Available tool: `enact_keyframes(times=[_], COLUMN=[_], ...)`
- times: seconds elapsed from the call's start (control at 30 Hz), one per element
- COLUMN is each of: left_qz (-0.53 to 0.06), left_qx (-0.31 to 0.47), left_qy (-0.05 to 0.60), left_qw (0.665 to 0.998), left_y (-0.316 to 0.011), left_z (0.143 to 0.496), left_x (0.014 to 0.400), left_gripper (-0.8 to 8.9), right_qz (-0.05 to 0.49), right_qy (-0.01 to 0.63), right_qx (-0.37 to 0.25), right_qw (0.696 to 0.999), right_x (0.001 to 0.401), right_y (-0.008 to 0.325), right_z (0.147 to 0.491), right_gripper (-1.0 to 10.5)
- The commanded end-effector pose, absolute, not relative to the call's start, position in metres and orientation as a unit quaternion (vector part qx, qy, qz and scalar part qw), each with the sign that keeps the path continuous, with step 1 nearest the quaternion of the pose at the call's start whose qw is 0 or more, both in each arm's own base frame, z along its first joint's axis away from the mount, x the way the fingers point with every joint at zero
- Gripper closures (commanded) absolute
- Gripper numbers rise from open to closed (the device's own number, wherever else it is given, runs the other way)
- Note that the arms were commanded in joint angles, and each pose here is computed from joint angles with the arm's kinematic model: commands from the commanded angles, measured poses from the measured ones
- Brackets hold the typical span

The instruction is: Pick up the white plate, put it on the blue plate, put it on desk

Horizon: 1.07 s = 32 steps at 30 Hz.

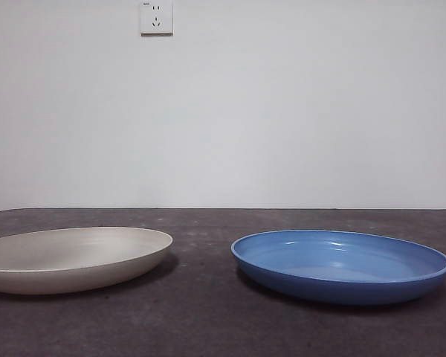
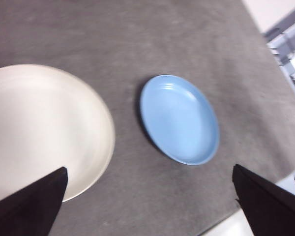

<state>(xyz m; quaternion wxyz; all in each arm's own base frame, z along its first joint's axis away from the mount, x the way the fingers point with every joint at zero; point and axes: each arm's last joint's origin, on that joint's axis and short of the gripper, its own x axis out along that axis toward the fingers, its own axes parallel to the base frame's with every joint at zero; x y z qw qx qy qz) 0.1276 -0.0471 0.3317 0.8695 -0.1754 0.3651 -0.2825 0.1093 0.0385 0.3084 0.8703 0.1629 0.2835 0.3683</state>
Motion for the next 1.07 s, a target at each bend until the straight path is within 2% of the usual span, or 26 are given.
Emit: enact_keyframes(times=[0.03,0.23,0.63,1.07], left_qz=[-0.267,-0.227,-0.177,-0.161], left_qx=[-0.164,-0.187,-0.23,-0.245], left_qy=[0.373,0.436,0.538,0.586], left_qw=[0.873,0.85,0.792,0.755], left_y=[-0.044,-0.028,0.003,0.01], left_z=[0.34,0.33,0.264,0.2], left_x=[0.141,0.182,0.255,0.3], left_gripper=[1.26,1.26,1.26,1.28], right_qz=[0.379,0.377,0.386,0.386], right_qy=[0.28,0.285,0.286,0.288], right_qx=[0.161,0.168,0.173,0.174], right_qw=[0.867,0.865,0.86,0.859], right_x=[0.108,0.108,0.108,0.108], right_y=[0.039,0.039,0.04,0.04], right_z=[0.313,0.312,0.313,0.312], right_gripper=[3.6,3.6,3.6,3.6])
